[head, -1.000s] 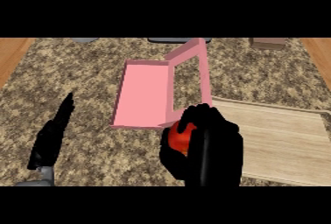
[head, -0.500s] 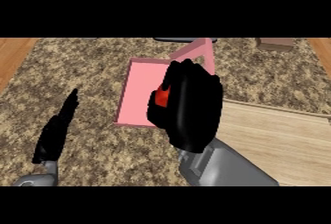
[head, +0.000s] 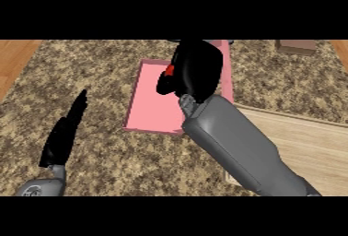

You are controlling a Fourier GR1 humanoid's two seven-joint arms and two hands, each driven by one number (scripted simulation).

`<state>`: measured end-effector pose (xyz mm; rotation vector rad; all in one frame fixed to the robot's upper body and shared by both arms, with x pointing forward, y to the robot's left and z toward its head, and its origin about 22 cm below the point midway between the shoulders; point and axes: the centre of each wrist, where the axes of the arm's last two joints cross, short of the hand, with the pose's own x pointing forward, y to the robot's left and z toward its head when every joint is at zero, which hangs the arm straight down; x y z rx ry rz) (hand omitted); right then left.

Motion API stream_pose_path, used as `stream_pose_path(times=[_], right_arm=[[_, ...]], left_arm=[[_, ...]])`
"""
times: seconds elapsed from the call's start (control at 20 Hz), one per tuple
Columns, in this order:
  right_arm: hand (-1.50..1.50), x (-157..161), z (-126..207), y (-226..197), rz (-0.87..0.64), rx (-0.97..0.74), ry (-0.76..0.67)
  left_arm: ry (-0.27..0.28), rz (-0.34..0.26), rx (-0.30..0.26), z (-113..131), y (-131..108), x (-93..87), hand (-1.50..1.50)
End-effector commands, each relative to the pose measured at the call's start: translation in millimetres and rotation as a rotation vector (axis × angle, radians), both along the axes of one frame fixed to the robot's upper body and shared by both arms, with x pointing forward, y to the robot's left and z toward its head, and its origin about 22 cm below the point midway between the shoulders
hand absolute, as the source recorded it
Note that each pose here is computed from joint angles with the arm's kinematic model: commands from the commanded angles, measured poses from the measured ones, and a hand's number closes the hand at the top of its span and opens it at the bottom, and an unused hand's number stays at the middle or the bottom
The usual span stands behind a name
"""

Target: Pick the tomato from the tray and place it in the cardboard box

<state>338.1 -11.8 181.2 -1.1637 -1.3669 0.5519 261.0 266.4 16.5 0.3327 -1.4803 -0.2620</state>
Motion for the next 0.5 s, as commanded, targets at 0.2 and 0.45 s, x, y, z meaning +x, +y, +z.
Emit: stream_pose_path(times=[0.2,0.45], right_arm=[[1.5,50.7,-23.3,-10.7,-0.22,0.189,0.127],[-1.5,60.5,-43.4,-10.2,-0.242,0.229,0.132]], left_arm=[[0.007,-0.011,0.008,-3.4,0.5,-0.1,0.0],[-0.003,-0.015,0.009,-0.2,-0.5,-1.7,0.0]])
